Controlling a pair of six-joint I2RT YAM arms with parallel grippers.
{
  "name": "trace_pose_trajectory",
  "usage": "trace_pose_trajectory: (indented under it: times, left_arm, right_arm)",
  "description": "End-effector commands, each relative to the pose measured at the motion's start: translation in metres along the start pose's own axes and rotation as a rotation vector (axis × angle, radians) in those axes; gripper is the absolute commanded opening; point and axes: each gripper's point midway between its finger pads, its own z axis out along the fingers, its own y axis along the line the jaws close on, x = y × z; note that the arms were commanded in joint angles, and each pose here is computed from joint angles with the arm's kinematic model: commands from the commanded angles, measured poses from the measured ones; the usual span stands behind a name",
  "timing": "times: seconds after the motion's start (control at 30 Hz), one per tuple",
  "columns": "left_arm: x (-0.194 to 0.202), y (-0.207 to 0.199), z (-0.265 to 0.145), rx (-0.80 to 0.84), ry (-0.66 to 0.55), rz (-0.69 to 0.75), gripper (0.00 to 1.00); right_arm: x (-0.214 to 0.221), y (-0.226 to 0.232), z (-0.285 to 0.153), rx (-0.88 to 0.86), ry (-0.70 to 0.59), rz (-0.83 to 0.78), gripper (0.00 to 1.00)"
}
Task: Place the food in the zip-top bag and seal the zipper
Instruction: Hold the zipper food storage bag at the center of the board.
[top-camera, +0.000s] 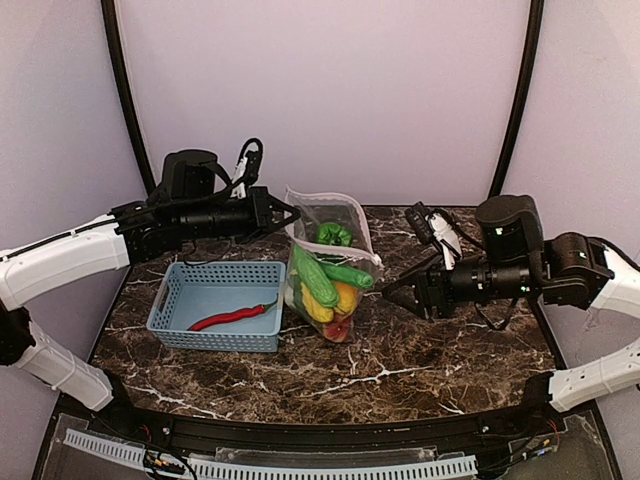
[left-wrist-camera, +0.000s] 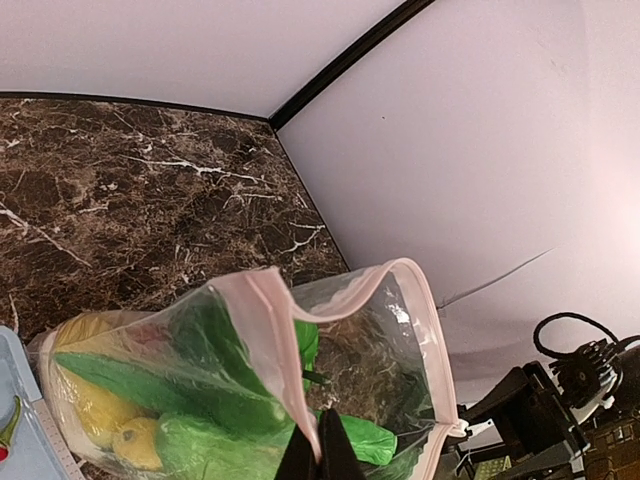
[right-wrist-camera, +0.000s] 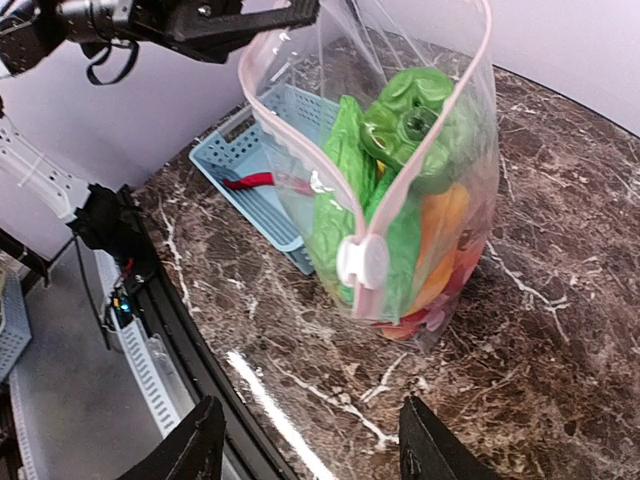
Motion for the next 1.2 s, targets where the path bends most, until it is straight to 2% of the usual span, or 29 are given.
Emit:
trace_pose_trajectory:
  times: [0.0,0.17,0.27,0.33,0.6,0.83,1.17]
  left_arm:
    - [-0.021,-0.015,-0.021,0.042,-0.079,0.015,0.01]
    - [-0.020,-0.014,-0.022,0.037,-0.076,0.015,0.01]
    - [-0.021,-0.014,-0.021,0.037,-0.076,0.015,0.01]
    - [-0.021,-0.013,-0.022,0.036,-0.078,0.015,0.01]
    - [-0.020,-0.012,-0.021,0.033,-0.075,0.013,0.01]
    - [-0.019,-0.012,-0.021,0.034,-0.072,0.013,0.01]
    - [-0.019,-0.012,-0.021,0.036,-0.072,0.012,0.01]
  right_arm:
    - [-0.011,-0.013,0.004,0.083,-0.063,-0.017,0.54]
    - [-0.016,-0.015,0.013,0.101,-0.083,-0.043,0.44]
    - [-0.019,-0.014,0.017,0.096,-0.088,-0.056,0.33]
    - [-0.019,-0.014,0.019,0.100,-0.086,-0.061,0.31]
    - [-0.021,-0.017,0.029,0.125,-0.085,-0.085,0.28]
    - [-0.019,-0.024,0.039,0.162,-0.081,-0.081,0.17]
    - [-0.027,-0.021,0.042,0.156,-0.112,-0.089,0.14]
